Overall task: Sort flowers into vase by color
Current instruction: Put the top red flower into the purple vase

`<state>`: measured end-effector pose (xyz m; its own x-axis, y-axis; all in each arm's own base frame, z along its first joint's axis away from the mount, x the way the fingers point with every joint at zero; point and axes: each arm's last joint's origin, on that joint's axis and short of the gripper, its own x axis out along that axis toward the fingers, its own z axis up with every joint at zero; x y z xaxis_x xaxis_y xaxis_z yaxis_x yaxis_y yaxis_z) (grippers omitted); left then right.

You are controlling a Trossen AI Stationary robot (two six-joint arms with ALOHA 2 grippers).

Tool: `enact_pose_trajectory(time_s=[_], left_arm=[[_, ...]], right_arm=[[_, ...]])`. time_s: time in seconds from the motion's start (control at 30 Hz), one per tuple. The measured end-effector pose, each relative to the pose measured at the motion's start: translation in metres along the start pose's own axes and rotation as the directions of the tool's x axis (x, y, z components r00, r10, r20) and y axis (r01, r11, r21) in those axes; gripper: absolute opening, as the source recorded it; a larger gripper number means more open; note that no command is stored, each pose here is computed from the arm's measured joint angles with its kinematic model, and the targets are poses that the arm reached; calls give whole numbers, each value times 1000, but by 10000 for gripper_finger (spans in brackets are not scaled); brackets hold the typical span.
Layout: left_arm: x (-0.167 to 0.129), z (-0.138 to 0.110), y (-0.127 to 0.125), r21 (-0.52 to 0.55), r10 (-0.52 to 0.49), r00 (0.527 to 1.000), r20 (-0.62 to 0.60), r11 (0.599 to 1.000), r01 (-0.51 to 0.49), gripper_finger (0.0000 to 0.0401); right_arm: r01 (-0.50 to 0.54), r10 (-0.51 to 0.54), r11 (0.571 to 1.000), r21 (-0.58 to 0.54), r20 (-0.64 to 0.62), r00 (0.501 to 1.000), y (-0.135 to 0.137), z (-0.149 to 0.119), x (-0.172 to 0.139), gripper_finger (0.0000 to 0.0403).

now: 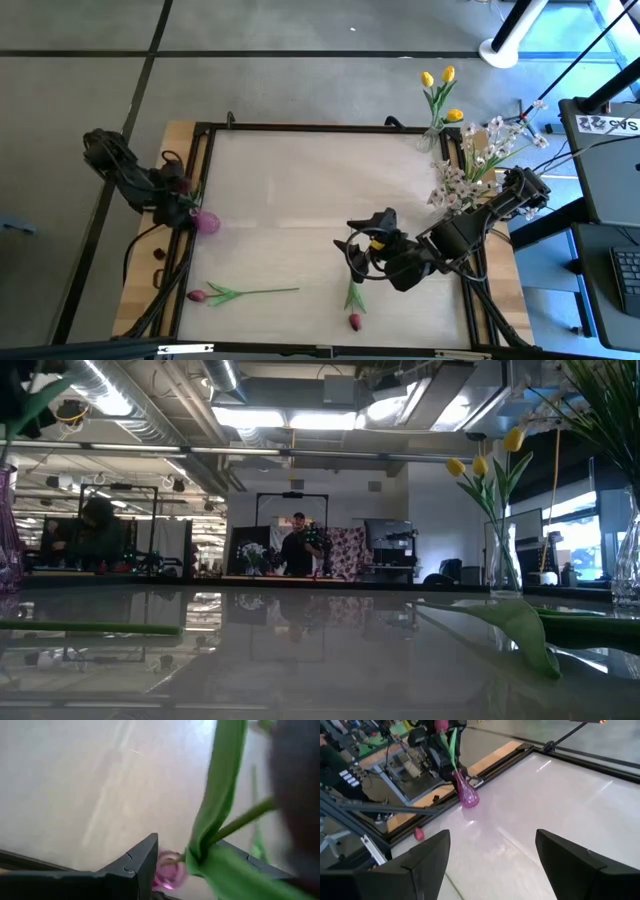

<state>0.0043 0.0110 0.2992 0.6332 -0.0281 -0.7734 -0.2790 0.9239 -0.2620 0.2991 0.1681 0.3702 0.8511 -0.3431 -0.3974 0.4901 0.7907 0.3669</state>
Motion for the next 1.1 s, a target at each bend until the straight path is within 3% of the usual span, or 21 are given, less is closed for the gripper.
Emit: enact_pose_trajectory(time_s=[0.13,0.43,0.57,0.67,0.8,1.1], left_arm=[[4,-1,-2,91,14,1000,-20,996,-12,155],[-2,-4,-6,116,-138,969,-203,980,163,154],[2,-4,-4,225,-69,990,-126,969,97,154],[13,-8,-5,279,-31,988,-149,958,72,154],[30,-18,-6,305,3,974,-226,950,68,154],[36,-18,-3,297,113,987,-112,952,-75,154]], right_arm=[[-13,13,1000,-7,-28,1000,0,-1,0,294],[-51,49,999,-12,-115,992,-1,-5,0,294],[-62,62,998,-1,-115,991,0,-4,0,294],[-75,75,997,4,-128,989,1,-5,0,294],[-89,93,995,41,-133,987,2,-4,0,294],[-77,85,994,71,-122,989,2,-4,0,294]])
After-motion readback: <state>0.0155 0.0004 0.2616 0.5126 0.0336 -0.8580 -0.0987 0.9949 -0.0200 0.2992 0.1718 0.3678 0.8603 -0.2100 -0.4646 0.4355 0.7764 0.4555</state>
